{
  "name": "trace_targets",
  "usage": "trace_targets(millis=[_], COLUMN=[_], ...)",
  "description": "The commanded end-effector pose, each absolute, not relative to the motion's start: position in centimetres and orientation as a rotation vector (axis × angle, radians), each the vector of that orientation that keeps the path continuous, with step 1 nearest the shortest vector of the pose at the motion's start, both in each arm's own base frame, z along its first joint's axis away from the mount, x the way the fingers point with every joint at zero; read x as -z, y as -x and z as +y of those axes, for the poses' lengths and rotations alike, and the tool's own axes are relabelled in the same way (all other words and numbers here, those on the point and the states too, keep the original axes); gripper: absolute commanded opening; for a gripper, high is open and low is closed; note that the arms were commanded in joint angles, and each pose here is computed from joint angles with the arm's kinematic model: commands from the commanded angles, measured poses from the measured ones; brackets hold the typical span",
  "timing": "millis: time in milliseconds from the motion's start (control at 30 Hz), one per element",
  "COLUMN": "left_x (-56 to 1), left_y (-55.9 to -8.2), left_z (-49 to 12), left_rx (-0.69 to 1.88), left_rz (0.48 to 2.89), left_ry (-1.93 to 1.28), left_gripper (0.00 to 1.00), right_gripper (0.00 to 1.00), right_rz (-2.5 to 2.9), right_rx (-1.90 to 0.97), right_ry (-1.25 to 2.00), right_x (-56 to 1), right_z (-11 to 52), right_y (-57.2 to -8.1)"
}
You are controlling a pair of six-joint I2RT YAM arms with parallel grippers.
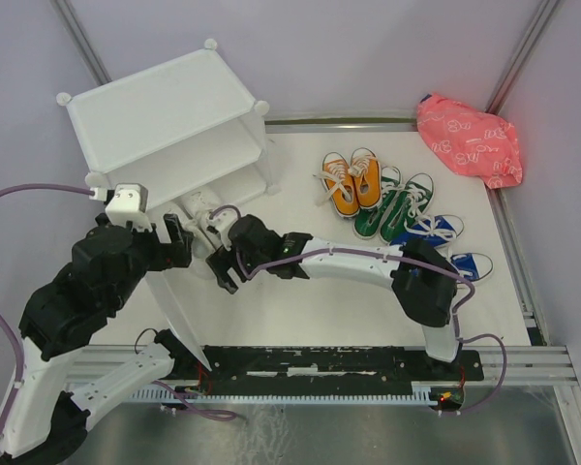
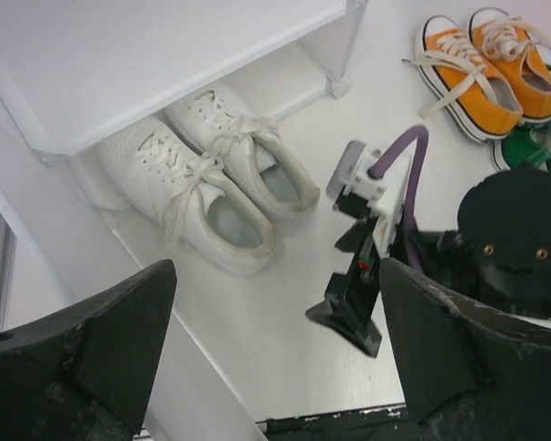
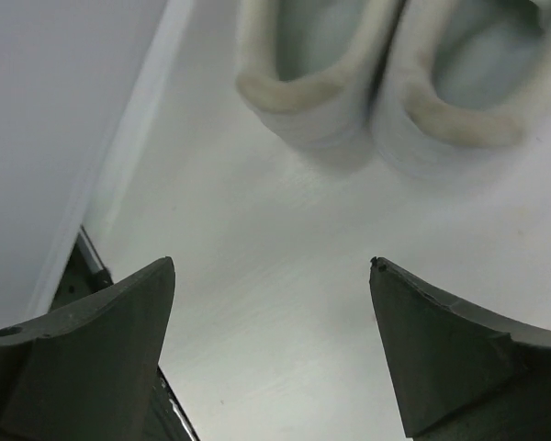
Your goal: Place and organize the shoes in the shoe cabinet
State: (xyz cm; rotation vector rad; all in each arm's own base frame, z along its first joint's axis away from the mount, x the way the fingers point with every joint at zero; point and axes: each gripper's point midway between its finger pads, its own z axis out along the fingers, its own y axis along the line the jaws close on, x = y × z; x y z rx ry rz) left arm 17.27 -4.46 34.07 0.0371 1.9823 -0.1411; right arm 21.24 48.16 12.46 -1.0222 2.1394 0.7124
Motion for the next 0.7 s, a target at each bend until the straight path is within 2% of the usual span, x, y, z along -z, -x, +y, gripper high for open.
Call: trace_targets(millis=[0, 233, 500, 567, 667], left_x=[-36.4, -35.3, -35.3, -35.1, -35.0], left_y=[-18.2, -18.5, -18.1, -18.1, -18.3], left_z=[-3.8, -4.1, -3.9, -4.0, -4.2], left_rx=[0.165, 0.147, 0.158, 0.159, 0.160], left_rz=[1.858, 1.884, 1.875, 1.882, 1.887], left_ry=[0.084, 0.069, 0.065, 0.061, 0.059], left_gripper=[0.97, 0.97, 0.96, 0.96, 0.96], right_gripper=[0.93, 0.93, 0.92, 0.87, 0.66], right_rz=[1.946, 1.895, 1.871, 1.857, 1.841], right_rx=[-0.942, -0.938, -0.910, -0.904, -0.906], right_ry=[0.973, 0.909, 0.846, 0.853, 0.860], right_x=[-15.4, -13.7, -12.3, -12.2, -12.3], right_z=[53.8, 57.9, 59.6, 59.9, 60.4], right_y=[-21.1, -23.8, -25.6, -25.8, -26.0])
